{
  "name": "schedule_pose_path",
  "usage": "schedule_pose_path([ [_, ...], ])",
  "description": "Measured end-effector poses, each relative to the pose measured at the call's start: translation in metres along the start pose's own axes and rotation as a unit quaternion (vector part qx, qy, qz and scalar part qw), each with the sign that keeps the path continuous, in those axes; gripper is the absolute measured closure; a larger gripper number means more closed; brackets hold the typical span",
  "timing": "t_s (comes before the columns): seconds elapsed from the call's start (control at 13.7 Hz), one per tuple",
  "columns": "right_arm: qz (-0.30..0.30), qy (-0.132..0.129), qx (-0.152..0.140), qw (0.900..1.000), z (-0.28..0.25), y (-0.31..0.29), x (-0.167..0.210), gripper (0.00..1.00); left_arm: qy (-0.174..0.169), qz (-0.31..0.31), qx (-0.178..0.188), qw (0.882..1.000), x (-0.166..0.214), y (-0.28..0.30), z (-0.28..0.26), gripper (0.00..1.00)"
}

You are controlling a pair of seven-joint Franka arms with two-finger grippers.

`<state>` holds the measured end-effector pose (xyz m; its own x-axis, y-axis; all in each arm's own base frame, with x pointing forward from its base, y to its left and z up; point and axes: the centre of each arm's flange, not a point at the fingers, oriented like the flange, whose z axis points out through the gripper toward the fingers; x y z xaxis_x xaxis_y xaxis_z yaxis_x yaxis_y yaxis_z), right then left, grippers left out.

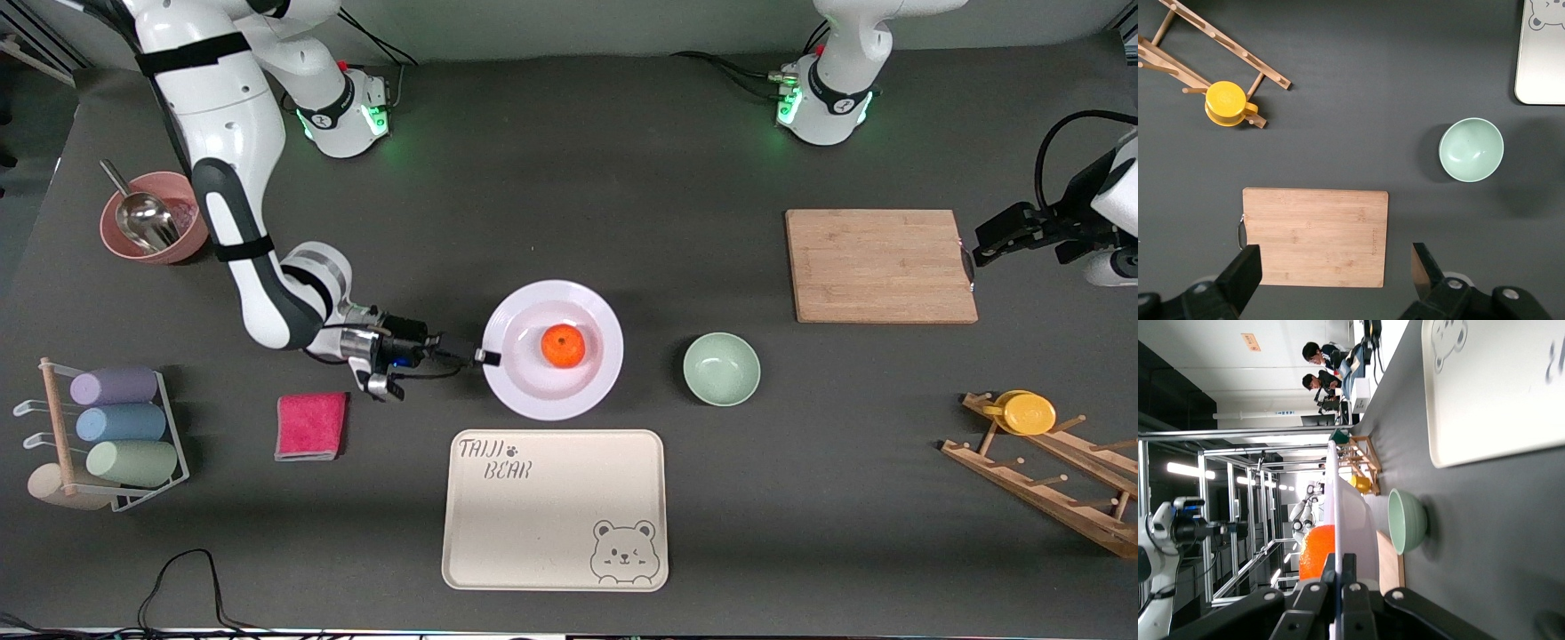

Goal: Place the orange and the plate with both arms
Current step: 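Slide the plate with the right gripper onto the cream bear tray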

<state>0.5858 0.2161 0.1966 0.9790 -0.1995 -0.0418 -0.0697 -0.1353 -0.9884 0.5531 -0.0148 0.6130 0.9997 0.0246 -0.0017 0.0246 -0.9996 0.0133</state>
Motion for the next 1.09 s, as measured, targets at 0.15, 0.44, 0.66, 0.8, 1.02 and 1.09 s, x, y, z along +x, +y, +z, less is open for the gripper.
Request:
schedule_pose_path([
  [0.15, 0.002, -0.01, -0.012, 1.0, 0.004, -0.002, 0.028, 0.96, 0.0, 0.0, 0.0, 1.0, 0.0, 0.0, 0.0, 0.0],
  [0.44, -0.013, -0.019, -0.04, 0.999, 0.009, -0.008, 0.082, 0.96, 0.0, 0.0, 0.0, 1.0, 0.0, 0.0, 0.0, 0.0],
  [0.66, -0.033, -0.012, -0.043, 0.998, 0.015, -0.003, 0.117, 0.96, 0.0, 0.0, 0.0, 1.0, 0.0, 0.0, 0.0, 0.0],
  [0.8, -0.044, -0.003, -0.046, 0.998, 0.02, 0.003, 0.137, 0.96, 0.0, 0.001, 0.0, 1.0, 0.0, 0.0, 0.0, 0.0],
  [1.02, -0.055, 0.018, -0.061, 0.996, 0.021, 0.021, 0.158, 0.96, 0.001, 0.001, 0.0, 1.0, 0.0, 0.001, 0.0, 0.0],
  [1.09, -0.057, 0.02, -0.061, 0.996, 0.02, 0.028, 0.162, 0.96, 0.0, 0.001, 0.0, 1.0, 0.0, 0.001, 0.0, 0.0],
])
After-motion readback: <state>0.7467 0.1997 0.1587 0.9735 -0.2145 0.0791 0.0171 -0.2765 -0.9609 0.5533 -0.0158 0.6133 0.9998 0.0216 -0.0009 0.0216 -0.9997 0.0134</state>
